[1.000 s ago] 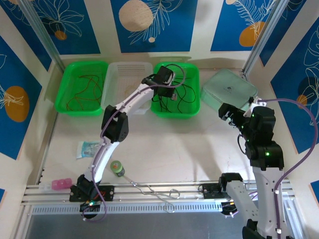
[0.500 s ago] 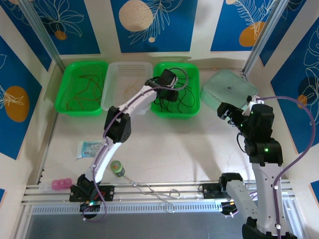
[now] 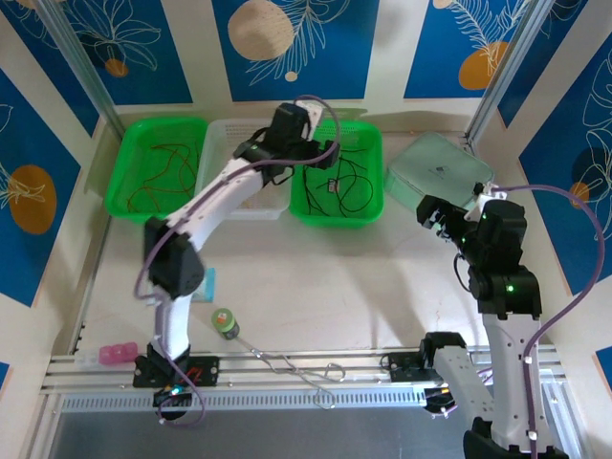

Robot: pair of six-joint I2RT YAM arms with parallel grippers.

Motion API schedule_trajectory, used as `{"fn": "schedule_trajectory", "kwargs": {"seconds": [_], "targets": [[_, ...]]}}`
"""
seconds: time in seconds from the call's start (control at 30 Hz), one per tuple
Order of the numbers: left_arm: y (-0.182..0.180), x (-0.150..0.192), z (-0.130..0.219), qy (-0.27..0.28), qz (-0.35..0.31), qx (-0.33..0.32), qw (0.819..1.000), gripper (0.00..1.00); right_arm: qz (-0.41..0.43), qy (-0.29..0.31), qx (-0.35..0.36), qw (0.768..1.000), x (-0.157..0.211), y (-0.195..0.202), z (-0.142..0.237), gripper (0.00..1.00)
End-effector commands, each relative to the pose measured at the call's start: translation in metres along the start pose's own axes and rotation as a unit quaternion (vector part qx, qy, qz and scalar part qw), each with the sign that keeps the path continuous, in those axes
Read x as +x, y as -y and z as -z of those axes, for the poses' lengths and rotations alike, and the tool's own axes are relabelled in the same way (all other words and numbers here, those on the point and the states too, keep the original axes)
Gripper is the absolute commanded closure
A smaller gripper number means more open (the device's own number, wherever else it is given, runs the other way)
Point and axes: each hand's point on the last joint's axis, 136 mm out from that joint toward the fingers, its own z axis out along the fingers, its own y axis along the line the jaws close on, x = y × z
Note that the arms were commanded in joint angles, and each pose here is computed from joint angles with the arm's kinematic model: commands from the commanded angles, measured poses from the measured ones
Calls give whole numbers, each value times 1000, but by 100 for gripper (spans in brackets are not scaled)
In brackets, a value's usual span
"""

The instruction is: Untangle the cables

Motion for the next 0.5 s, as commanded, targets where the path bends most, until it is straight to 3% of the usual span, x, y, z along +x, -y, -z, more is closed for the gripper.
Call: {"fn": "schedule_trajectory", "kwargs": {"seconds": [0.0, 0.17, 0.27, 0.47], "targets": [[-30, -6, 37, 85, 16, -35, 996, 1, -2, -17, -11, 1000, 11, 1, -18, 1], [-87, 34, 108, 184, 37, -110, 976, 1, -12, 5, -27, 1000, 33, 7, -52, 1], [-118, 71, 136, 164, 22, -167, 972, 1, -1, 23, -59, 998, 47, 4, -71, 1], [-155, 126, 173, 123, -55, -268, 954, 1, 94, 37, -27, 995, 77, 23, -105, 1]]}}
